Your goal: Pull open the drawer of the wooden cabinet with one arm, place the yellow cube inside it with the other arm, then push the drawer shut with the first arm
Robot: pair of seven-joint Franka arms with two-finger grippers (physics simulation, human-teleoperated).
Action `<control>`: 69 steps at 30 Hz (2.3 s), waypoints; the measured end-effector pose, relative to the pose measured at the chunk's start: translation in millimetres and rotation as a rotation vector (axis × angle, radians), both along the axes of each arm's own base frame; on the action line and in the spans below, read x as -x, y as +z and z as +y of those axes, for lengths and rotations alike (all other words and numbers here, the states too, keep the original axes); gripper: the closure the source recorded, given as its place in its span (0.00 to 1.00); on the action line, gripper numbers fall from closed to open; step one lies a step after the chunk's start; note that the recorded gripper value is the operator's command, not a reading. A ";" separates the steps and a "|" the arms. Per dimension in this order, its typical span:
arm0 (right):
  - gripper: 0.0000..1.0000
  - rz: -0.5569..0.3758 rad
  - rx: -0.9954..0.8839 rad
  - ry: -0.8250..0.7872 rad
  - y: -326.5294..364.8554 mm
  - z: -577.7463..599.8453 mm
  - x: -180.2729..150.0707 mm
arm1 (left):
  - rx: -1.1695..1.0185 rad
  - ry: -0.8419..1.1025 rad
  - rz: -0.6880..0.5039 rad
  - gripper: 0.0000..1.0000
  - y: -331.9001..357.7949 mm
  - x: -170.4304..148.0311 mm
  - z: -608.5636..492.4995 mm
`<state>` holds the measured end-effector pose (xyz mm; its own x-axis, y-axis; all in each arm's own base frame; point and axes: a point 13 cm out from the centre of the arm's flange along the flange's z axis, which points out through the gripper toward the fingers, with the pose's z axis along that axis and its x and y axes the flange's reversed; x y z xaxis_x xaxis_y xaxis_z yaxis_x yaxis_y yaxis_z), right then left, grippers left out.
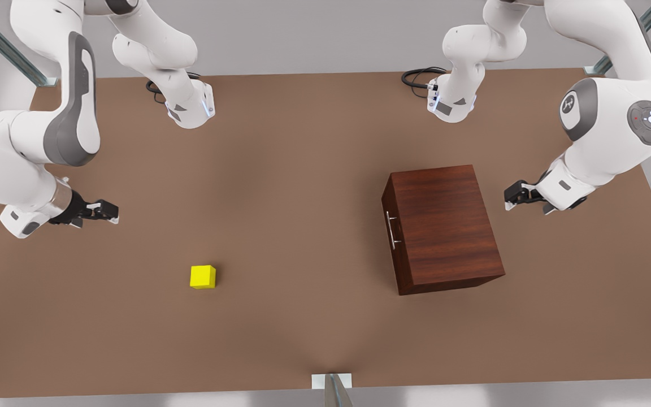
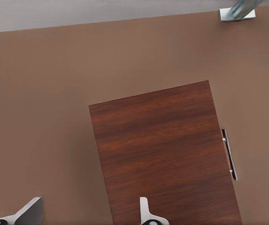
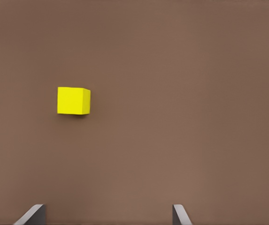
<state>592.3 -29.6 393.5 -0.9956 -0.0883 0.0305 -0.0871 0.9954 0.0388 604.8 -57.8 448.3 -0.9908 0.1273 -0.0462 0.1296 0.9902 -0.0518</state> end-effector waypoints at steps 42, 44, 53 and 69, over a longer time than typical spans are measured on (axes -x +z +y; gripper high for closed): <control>0.00 0.025 -0.004 0.051 -12.4 14.6 -5.7 | -0.315 0.215 0.004 0.00 -221.7 8.5 -315.4; 0.00 0.025 -0.004 0.051 -12.4 14.6 -5.7 | -0.324 0.209 0.007 0.00 -226.2 12.6 -317.1; 0.00 0.030 -0.003 0.053 -15.5 14.7 -6.0 | -0.357 0.198 0.026 0.00 -237.2 24.0 -312.2; 0.00 0.037 -0.004 0.054 -18.9 14.6 -5.9 | -0.427 0.159 0.007 0.00 -258.1 25.8 -304.2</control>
